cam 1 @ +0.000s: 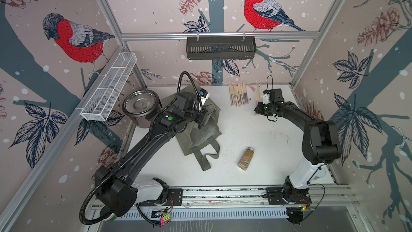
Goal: Take out the folding fans from the tote bags
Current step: Place the folding fan at the center of the board, then adjust the folding fan in the canvas bag.
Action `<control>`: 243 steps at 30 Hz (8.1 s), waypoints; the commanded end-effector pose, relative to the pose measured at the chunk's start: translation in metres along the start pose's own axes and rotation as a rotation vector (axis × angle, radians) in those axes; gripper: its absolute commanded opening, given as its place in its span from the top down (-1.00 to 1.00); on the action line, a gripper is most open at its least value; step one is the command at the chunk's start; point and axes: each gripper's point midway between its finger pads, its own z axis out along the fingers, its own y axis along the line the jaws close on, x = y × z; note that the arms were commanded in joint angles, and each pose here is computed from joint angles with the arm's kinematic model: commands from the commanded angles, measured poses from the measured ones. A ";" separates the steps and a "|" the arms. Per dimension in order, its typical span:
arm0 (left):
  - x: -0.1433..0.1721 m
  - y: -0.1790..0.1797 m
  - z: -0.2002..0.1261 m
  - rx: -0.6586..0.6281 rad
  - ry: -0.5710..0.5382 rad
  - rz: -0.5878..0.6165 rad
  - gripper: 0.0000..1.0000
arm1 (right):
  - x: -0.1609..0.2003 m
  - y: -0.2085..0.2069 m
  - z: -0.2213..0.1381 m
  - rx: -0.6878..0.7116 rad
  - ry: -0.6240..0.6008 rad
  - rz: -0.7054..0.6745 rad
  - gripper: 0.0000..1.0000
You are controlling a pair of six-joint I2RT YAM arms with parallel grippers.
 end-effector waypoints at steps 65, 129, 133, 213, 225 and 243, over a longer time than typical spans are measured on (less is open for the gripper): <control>-0.005 -0.004 0.007 0.023 -0.017 0.021 1.00 | -0.084 -0.053 0.122 -0.171 0.153 0.027 0.34; -0.007 -0.005 0.004 0.015 -0.031 0.031 1.00 | 0.220 0.245 -0.088 -0.452 -0.199 -0.167 0.45; -0.007 -0.005 0.004 0.019 -0.031 0.030 1.00 | 0.234 0.259 -0.083 -0.476 -0.206 -0.158 0.45; -0.012 -0.010 -0.001 0.036 -0.048 0.028 1.00 | 0.175 0.357 0.161 -0.673 -0.039 0.663 0.13; -0.020 -0.029 -0.010 0.146 -0.094 0.045 1.00 | 0.160 0.391 0.196 -0.672 -0.040 0.650 0.08; -0.018 -0.021 -0.009 0.095 -0.090 0.042 1.00 | 0.157 0.394 0.113 -0.875 0.010 0.514 0.57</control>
